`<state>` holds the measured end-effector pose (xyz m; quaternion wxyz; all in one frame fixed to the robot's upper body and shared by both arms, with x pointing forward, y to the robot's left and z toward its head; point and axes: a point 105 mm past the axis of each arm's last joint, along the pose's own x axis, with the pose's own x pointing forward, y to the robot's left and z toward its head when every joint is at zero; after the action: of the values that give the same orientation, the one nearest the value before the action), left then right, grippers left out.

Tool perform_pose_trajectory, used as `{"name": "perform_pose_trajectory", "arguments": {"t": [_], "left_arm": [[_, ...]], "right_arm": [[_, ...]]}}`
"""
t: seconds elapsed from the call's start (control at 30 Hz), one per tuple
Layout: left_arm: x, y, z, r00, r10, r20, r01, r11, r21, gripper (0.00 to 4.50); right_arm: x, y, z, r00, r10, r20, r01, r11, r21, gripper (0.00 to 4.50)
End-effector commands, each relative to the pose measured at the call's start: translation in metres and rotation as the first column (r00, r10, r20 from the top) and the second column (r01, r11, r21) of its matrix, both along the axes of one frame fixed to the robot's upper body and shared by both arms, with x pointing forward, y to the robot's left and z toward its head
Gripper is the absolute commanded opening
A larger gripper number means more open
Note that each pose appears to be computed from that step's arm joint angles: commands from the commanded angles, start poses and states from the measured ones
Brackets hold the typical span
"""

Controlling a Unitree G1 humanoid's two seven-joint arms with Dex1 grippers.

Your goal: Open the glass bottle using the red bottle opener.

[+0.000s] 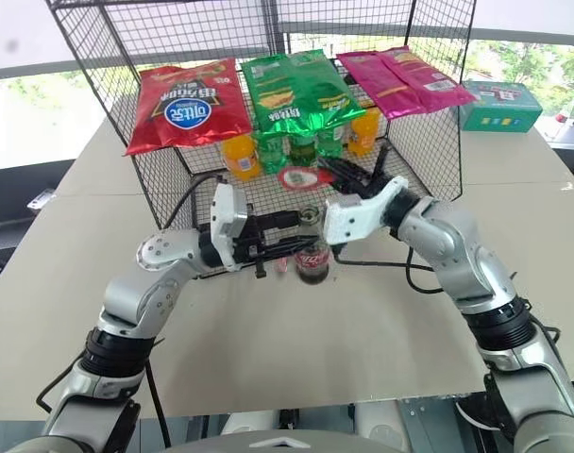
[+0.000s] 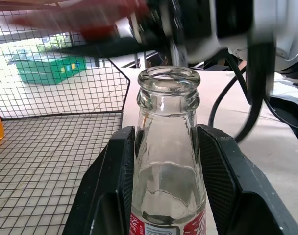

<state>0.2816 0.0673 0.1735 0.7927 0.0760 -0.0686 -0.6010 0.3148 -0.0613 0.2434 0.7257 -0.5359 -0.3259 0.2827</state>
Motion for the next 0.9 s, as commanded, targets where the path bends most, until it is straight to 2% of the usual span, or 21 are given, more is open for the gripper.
{"name": "perform_pose_trajectory", "arguments": {"t": [0.03, 0.1, 0.17, 0.23, 0.3, 0.37, 0.47, 0.5, 0.53, 0.57, 0.77, 0.8, 0.9], "left_arm": [[0.001, 0.003, -0.019, 0.998, 0.026, -0.06, -0.023, 0.998, 0.051, 1.5], [0.0, 0.004, -0.018, 0.998, 0.03, -0.058, -0.027, 0.998, 0.05, 1.5], [0.001, 0.005, -0.018, 0.998, 0.038, -0.056, -0.035, 0.998, 0.049, 1.5], [0.001, 0.006, -0.018, 0.998, 0.045, -0.054, -0.042, 0.998, 0.045, 1.5], [0.0, 0.008, -0.018, 0.997, 0.052, -0.05, -0.05, 0.998, 0.039, 1.5], [0.0, 0.008, -0.017, 0.997, 0.056, -0.047, -0.054, 0.998, 0.031, 1.5], [0.0, 0.007, -0.017, 0.997, 0.057, -0.044, -0.055, 0.998, 0.028, 1.5], [0.0, 0.007, -0.017, 0.997, 0.058, -0.041, -0.056, 0.998, 0.027, 1.48], [0.0, 0.007, -0.017, 0.997, 0.06, -0.039, -0.059, 0.998, 0.026, 1.47], [0.0, 0.007, -0.017, 0.997, 0.061, -0.038, -0.06, 0.998, 0.025, 1.47], [0.001, 0.007, -0.016, 0.997, 0.071, -0.036, -0.07, 0.997, 0.025, 1.47], [0.001, 0.007, -0.016, 0.997, 0.073, -0.035, -0.072, 0.997, 0.024, 1.47], [0.001, 0.007, -0.016, 0.997, 0.077, -0.032, -0.076, 0.997, 0.022, 1.47]], "right_arm": [[-0.007, -0.016, 0.027, 0.997, -0.034, -0.063, 0.045, 0.982, 0.183, 0.0], [-0.009, -0.028, 0.02, 0.981, -0.048, -0.19, 0.097, 0.961, 0.258, 0.0], [-0.014, -0.049, 0.002, 0.918, -0.048, -0.394, 0.197, 0.917, 0.348, 0.0], [-0.03, -0.062, -0.029, 0.785, 0.011, -0.619, 0.279, 0.887, 0.369, 0.0], [-0.052, -0.067, -0.059, 0.635, 0.056, -0.77, 0.328, 0.883, 0.335, 0.0], [-0.068, -0.067, -0.083, 0.478, 0.108, -0.872, 0.383, 0.867, 0.318, 0.0], [-0.078, -0.068, -0.113, 0.294, 0.145, -0.945, 0.459, 0.846, 0.273, 0.0], [-0.075, -0.071, -0.122, 0.259, 0.141, -0.955, 0.495, 0.83, 0.257, 0.44], [-0.072, -0.073, -0.127, 0.234, 0.137, -0.962, 0.521, 0.818, 0.243, 0.9], [-0.071, -0.074, -0.13, 0.224, 0.134, -0.965, 0.536, 0.81, 0.237, 1.13], [-0.06, -0.08, -0.135, 0.203, 0.128, -0.971, 0.561, 0.797, 0.222, 4.11], [-0.06, -0.082, -0.135, 0.207, 0.12, -0.971, 0.564, 0.797, 0.218, 4.4], [-0.051, -0.087, -0.127, 0.287, 0.068, -0.955, 0.567, 0.792, 0.227, 4.4]]}}
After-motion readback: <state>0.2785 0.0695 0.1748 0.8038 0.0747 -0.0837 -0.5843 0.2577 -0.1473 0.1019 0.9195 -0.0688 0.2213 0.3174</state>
